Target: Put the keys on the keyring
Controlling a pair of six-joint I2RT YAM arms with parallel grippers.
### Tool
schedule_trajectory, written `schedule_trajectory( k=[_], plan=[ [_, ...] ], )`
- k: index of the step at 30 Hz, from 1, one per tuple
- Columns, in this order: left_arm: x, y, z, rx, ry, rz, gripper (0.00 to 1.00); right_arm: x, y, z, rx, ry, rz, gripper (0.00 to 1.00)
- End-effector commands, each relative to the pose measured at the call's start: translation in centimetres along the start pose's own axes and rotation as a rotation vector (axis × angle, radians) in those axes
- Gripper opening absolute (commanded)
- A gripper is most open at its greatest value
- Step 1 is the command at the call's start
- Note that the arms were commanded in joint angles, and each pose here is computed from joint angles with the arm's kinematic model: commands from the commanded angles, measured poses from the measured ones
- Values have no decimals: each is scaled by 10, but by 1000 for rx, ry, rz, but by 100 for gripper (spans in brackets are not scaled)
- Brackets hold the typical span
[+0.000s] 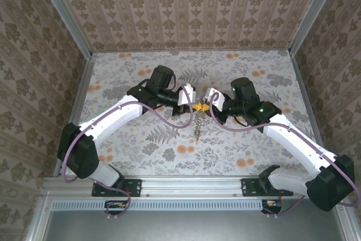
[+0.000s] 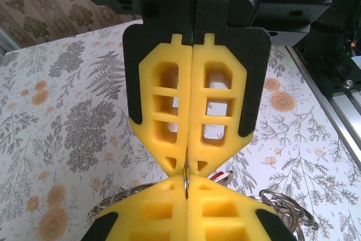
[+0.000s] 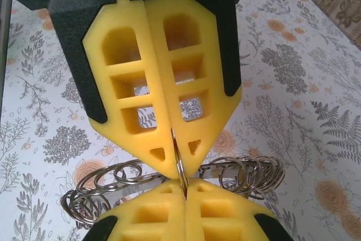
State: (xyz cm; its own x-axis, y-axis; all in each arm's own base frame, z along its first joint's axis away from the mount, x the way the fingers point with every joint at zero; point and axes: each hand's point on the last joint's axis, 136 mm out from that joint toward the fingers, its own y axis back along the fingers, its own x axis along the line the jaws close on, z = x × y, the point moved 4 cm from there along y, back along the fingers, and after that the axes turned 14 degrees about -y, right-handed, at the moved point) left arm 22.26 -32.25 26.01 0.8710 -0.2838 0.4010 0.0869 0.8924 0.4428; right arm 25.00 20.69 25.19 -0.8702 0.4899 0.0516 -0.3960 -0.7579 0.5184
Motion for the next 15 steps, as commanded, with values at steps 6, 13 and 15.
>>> schedule_trajectory(
  k=[6, 13, 15],
  plan=[
    [1, 4, 9, -108, 14, -3, 0, 1, 8, 16, -111, 50, -29, 7],
    [2, 9, 18, -209, 17, 22, 0, -1, -4, 9, -156, -6, 8, 12],
    [2, 9, 20, -233, 17, 27, 0, -4, -6, 8, -158, -15, 9, 12]
  ],
)
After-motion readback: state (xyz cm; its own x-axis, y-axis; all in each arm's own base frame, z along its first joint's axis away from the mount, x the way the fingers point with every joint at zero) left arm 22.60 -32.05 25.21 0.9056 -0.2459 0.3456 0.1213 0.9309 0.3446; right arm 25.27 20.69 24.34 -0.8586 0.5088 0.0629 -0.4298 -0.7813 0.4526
